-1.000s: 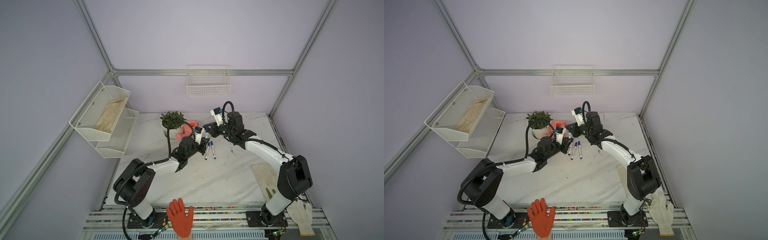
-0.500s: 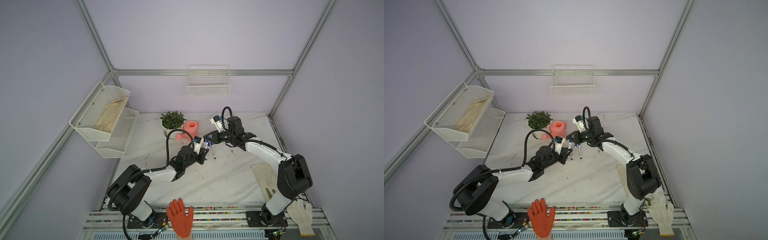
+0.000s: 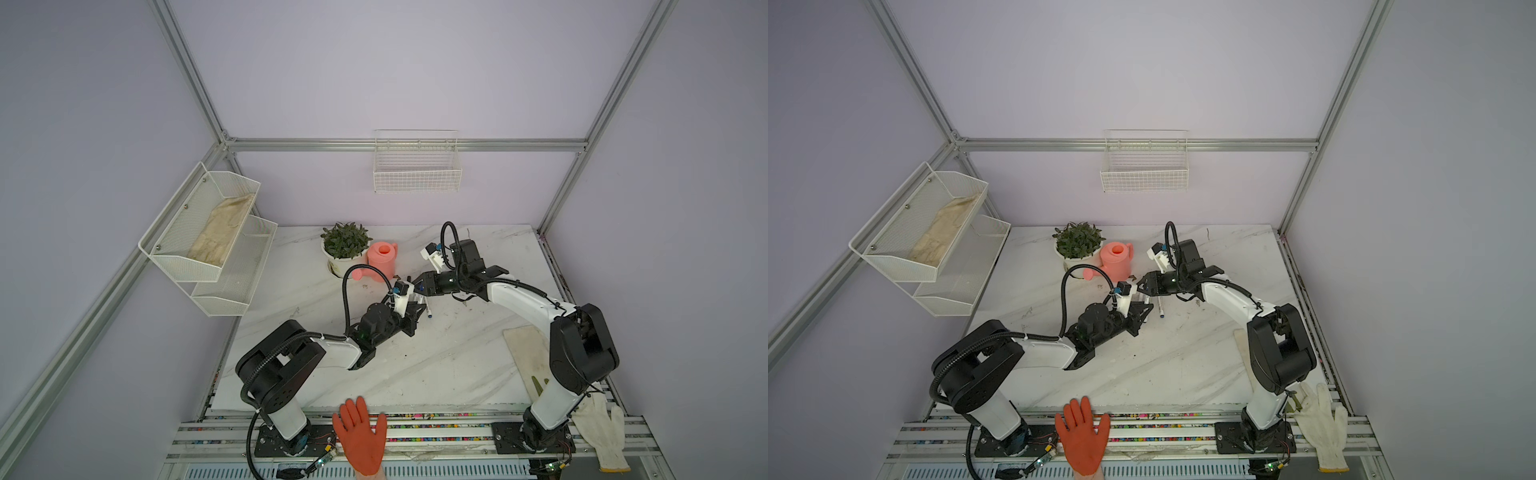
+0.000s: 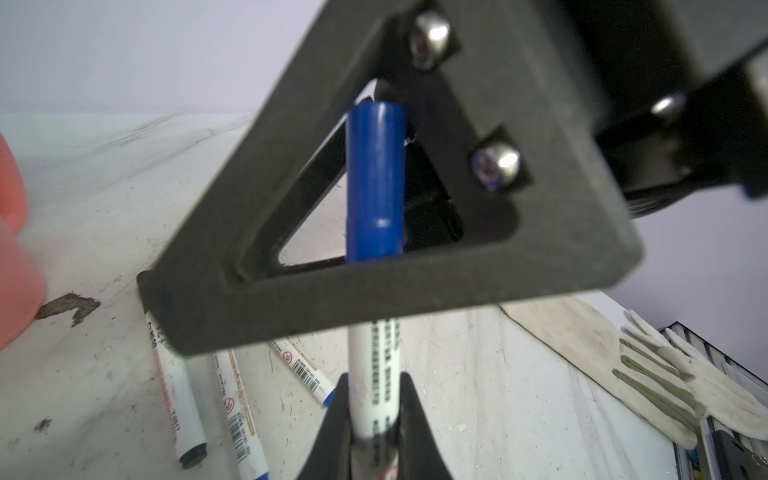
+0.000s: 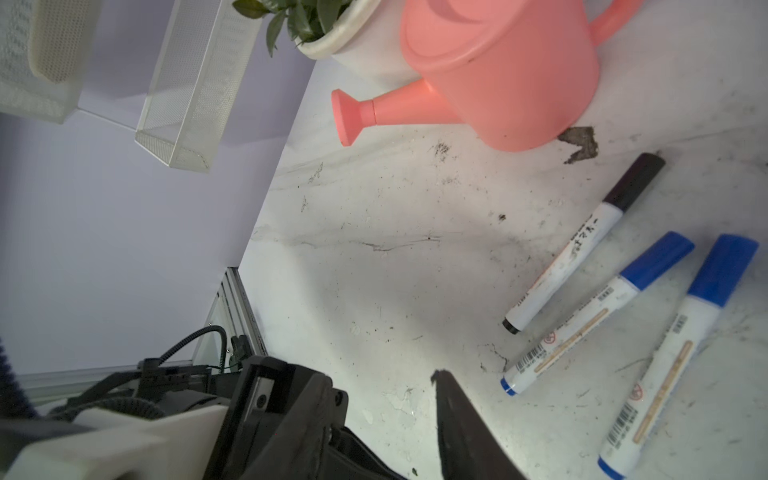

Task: Insert the pens into the pen caps
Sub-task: 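Open the right gripper and raise it away from the capped marker, then lower the capped marker with the left gripper and release it on the table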

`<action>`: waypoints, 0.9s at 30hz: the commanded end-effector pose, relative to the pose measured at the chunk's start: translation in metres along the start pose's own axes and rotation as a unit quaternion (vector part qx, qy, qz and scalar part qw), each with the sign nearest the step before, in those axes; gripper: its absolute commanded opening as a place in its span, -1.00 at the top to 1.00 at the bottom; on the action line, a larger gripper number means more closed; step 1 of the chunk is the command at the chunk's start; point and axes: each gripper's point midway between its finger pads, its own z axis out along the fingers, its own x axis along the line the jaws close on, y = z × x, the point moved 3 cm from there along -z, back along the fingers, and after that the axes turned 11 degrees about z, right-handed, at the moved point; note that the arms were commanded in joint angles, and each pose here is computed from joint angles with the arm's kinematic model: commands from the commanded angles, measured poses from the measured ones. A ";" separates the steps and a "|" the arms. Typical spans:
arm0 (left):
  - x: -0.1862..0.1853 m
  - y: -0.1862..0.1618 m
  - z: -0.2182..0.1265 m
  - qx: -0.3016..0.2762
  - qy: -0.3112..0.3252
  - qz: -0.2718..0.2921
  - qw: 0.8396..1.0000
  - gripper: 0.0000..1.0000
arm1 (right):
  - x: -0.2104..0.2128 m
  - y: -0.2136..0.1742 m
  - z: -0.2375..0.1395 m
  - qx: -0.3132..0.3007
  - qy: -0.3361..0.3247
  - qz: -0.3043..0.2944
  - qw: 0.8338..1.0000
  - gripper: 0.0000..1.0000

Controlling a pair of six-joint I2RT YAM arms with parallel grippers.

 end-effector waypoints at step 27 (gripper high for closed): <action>0.062 -0.022 -0.030 0.151 0.163 -0.003 0.975 1.00 | -0.018 0.048 -0.077 -0.158 -0.087 0.037 0.983 -0.14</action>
